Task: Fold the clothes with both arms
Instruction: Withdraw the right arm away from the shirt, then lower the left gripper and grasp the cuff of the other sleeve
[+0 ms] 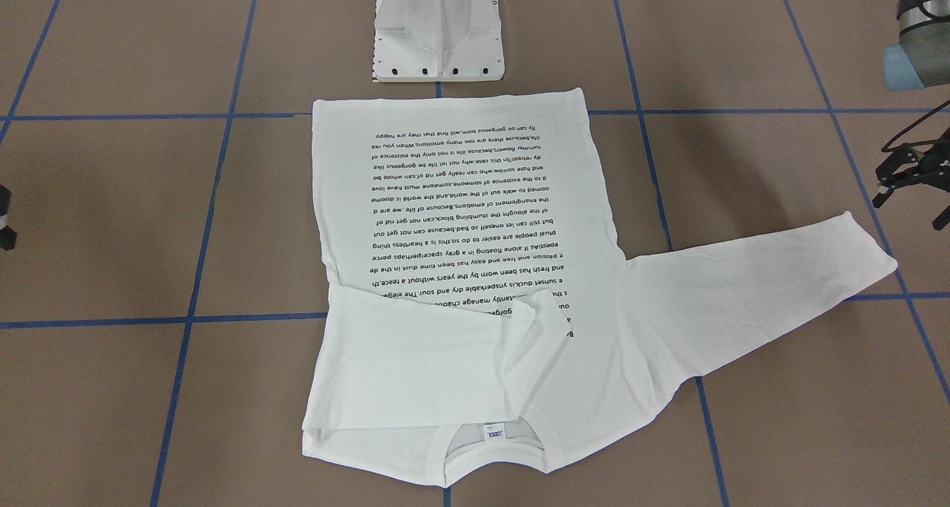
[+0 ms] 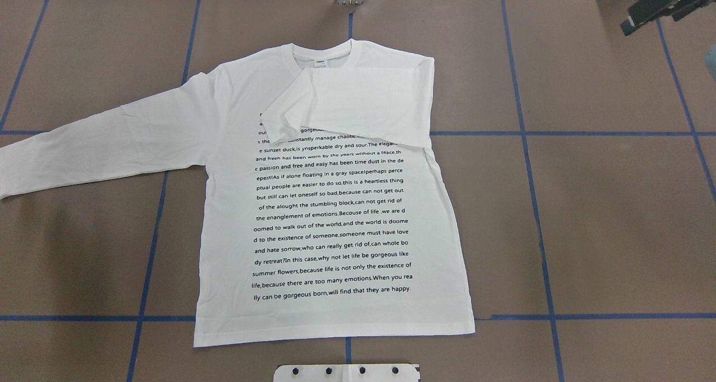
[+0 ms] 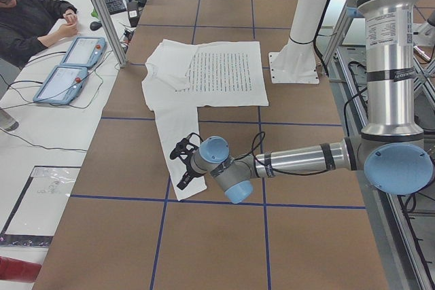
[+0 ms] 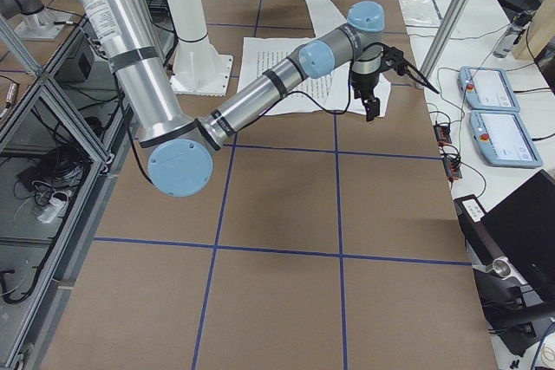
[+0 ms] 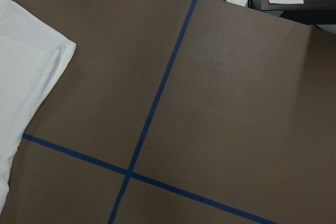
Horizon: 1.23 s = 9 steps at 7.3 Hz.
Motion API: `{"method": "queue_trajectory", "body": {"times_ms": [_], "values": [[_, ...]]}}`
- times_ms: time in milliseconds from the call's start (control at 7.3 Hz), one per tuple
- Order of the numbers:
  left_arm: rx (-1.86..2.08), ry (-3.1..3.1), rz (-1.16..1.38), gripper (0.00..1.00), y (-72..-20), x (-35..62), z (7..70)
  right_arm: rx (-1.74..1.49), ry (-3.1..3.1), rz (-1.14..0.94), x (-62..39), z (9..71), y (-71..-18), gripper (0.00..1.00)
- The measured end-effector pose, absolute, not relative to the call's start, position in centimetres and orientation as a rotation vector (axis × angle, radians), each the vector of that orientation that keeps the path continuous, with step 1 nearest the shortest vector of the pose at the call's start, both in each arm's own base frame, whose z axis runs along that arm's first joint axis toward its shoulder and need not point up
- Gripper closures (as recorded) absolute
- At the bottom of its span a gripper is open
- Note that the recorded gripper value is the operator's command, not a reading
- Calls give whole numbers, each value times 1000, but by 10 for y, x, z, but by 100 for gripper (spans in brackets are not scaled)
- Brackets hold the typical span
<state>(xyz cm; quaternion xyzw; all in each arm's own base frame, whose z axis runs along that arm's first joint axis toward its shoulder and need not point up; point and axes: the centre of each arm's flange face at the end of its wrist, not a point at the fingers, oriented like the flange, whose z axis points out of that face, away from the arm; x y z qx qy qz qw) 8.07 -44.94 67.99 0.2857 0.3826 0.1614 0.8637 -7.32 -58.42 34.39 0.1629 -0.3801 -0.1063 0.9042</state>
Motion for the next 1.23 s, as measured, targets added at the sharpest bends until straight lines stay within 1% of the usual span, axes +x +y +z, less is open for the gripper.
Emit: {"method": "queue_trajectory", "body": {"times_ms": [411, 548, 685, 822, 959, 1096, 1233], "values": [[586, 777, 413, 0, -434, 121, 710, 332, -782, -223, -49, 369, -558, 0], [585, 772, 434, 5, -428, 131, 720, 332, -781, -224, -48, 371, -554, 0], [585, 770, 448, 24, -424, 136, 727, 332, -780, -223, -47, 372, -551, 0], [586, 766, 456, 48, -421, 140, 731, 331, -780, -223, -47, 373, -550, 0], [587, 765, 461, 80, -420, 141, 732, 330, -779, -223, -47, 374, -549, 0], [589, 764, 463, 100, -420, 142, 732, 330, -778, -223, -46, 374, -549, 0], [590, 764, 464, 100, -420, 142, 732, 330, -778, -223, -46, 374, -549, 0]]}}
